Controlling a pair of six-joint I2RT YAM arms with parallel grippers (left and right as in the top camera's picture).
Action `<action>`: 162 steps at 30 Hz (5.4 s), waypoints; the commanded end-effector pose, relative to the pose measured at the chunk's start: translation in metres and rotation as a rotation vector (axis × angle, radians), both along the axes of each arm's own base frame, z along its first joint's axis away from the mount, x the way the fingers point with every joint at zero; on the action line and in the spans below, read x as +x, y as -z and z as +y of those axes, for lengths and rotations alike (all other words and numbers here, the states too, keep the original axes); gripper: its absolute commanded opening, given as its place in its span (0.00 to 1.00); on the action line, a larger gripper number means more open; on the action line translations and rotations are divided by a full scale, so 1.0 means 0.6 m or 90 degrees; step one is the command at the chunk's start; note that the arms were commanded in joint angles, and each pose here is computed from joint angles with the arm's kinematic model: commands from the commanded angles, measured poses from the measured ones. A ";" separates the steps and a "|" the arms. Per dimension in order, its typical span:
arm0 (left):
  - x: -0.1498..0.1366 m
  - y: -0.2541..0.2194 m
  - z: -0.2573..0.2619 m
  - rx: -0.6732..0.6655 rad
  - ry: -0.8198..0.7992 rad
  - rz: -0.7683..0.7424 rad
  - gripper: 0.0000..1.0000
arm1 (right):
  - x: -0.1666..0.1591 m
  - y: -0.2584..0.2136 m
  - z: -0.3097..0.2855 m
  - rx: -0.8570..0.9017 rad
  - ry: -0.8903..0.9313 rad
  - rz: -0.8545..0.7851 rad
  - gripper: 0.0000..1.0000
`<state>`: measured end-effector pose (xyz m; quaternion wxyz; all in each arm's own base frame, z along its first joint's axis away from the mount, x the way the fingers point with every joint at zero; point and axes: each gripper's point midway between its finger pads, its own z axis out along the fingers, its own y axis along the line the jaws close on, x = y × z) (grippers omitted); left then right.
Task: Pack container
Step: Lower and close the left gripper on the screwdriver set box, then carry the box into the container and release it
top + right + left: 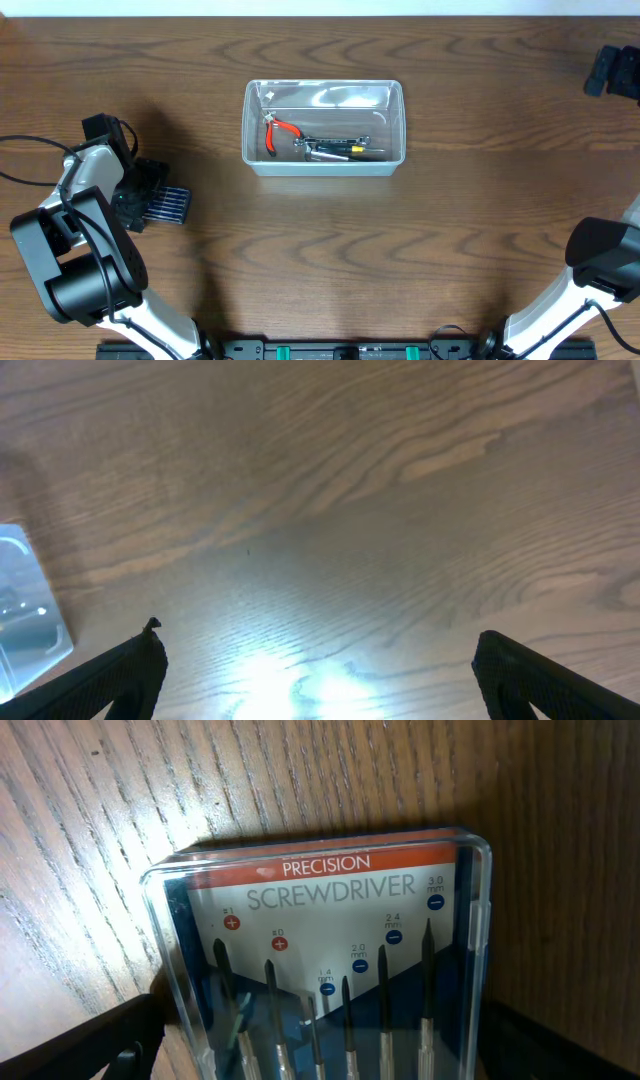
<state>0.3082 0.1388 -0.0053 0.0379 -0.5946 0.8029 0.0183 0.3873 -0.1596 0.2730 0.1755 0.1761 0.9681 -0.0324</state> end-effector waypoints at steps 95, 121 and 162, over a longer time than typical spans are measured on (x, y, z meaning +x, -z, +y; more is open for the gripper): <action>0.134 -0.525 -0.367 0.372 1.006 -0.440 0.06 | -0.001 0.000 0.009 0.019 -0.012 -0.003 0.99; 0.202 -0.188 -0.678 0.323 1.497 -0.313 0.06 | -0.001 0.000 0.010 0.018 -0.016 -0.001 0.99; 0.221 -0.263 -0.628 0.426 1.432 -0.291 0.98 | -0.008 0.003 0.013 0.021 -0.021 0.010 0.99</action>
